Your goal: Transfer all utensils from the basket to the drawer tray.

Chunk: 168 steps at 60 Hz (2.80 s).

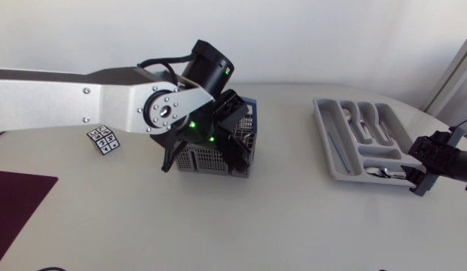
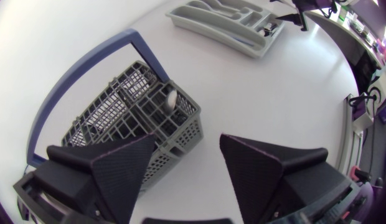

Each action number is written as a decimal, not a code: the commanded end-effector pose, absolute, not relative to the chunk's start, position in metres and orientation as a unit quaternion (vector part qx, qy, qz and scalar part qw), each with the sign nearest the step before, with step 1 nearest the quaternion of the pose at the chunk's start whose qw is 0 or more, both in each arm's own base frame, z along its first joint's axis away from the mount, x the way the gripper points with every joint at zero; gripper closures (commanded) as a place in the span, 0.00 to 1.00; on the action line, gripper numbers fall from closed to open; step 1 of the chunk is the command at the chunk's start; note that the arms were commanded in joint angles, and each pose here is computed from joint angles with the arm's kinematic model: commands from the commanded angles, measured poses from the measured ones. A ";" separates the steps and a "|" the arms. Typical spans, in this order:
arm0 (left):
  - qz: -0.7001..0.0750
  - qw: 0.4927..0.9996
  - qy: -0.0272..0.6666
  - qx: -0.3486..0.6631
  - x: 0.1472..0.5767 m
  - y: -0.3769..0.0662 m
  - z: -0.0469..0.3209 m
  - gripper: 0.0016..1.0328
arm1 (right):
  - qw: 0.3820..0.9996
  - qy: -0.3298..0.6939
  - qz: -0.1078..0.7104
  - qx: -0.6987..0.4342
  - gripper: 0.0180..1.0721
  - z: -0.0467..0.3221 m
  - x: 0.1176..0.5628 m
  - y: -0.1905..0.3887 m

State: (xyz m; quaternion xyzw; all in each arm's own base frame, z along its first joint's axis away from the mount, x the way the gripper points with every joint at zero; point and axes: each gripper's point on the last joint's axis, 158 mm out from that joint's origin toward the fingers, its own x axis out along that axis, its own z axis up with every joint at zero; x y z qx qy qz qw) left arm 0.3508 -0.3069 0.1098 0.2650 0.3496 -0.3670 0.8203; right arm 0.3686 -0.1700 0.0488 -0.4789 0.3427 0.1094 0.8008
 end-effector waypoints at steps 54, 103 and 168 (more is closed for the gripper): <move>-0.304 0.861 0.273 0.302 0.381 -0.323 0.085 0.46 | 0.873 0.321 0.133 -0.343 0.14 0.084 0.343 -0.060; -0.292 0.874 0.234 0.309 0.389 -0.337 0.078 0.91 | 0.872 0.313 0.153 -0.344 0.14 0.083 0.326 -0.026; -0.260 0.895 0.164 0.323 0.400 -0.314 0.131 0.96 | 0.864 0.314 0.171 -0.353 0.14 0.073 0.315 -0.006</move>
